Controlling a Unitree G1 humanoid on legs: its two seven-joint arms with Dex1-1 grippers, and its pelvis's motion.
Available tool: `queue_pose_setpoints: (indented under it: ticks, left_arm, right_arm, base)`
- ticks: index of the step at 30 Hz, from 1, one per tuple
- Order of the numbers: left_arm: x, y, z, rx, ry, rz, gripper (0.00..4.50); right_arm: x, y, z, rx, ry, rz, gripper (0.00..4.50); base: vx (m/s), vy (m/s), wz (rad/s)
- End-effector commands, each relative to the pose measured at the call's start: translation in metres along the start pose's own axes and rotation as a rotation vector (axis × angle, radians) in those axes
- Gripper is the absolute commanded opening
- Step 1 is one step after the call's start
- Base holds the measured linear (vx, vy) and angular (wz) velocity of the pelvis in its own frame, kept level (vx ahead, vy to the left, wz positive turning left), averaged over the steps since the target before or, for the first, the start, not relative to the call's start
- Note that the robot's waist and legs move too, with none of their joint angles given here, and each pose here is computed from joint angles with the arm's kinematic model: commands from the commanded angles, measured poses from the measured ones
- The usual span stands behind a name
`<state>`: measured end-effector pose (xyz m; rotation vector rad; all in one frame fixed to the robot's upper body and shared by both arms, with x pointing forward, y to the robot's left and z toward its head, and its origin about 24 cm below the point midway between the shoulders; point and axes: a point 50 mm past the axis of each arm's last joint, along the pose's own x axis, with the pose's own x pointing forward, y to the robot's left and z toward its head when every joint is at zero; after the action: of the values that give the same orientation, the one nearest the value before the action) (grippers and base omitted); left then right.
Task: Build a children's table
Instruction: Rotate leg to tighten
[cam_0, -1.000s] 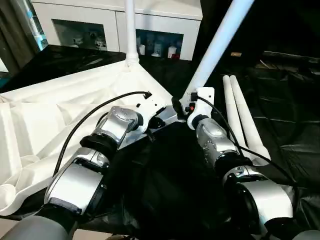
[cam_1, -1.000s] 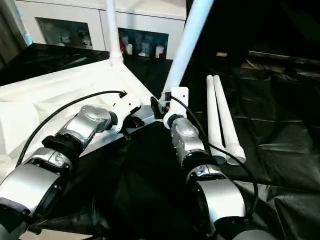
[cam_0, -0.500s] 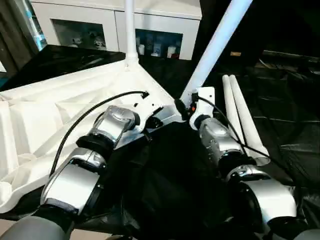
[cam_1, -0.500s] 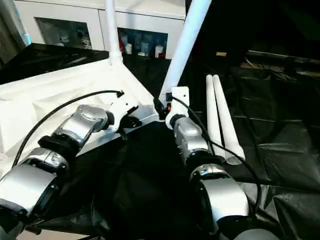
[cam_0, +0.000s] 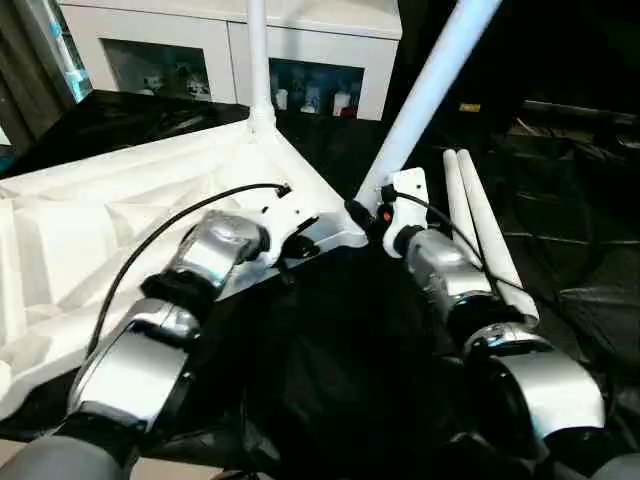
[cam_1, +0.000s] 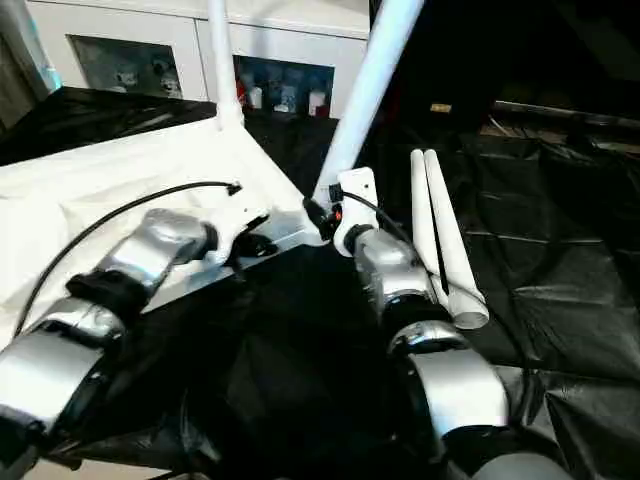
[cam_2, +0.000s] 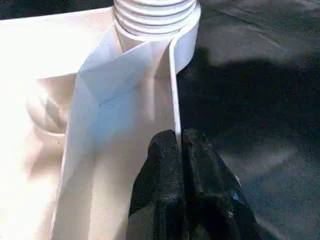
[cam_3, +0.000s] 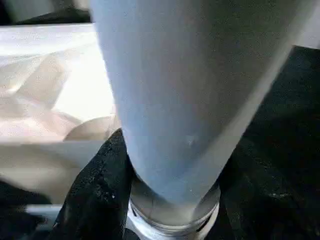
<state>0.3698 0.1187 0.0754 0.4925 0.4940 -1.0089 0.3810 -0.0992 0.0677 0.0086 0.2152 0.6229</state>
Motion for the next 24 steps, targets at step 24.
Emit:
queue_pose_setpoints:
  ticks: [24]
  left_arm:
    - [-0.017, -0.043, 0.003, 0.303, -0.129, -0.413, 0.0]
  right_arm:
    - [-0.06, -0.015, -0.045, -0.063, 0.332, 0.612, 2.04]
  base:
    - [0.0, 0.0, 0.0]
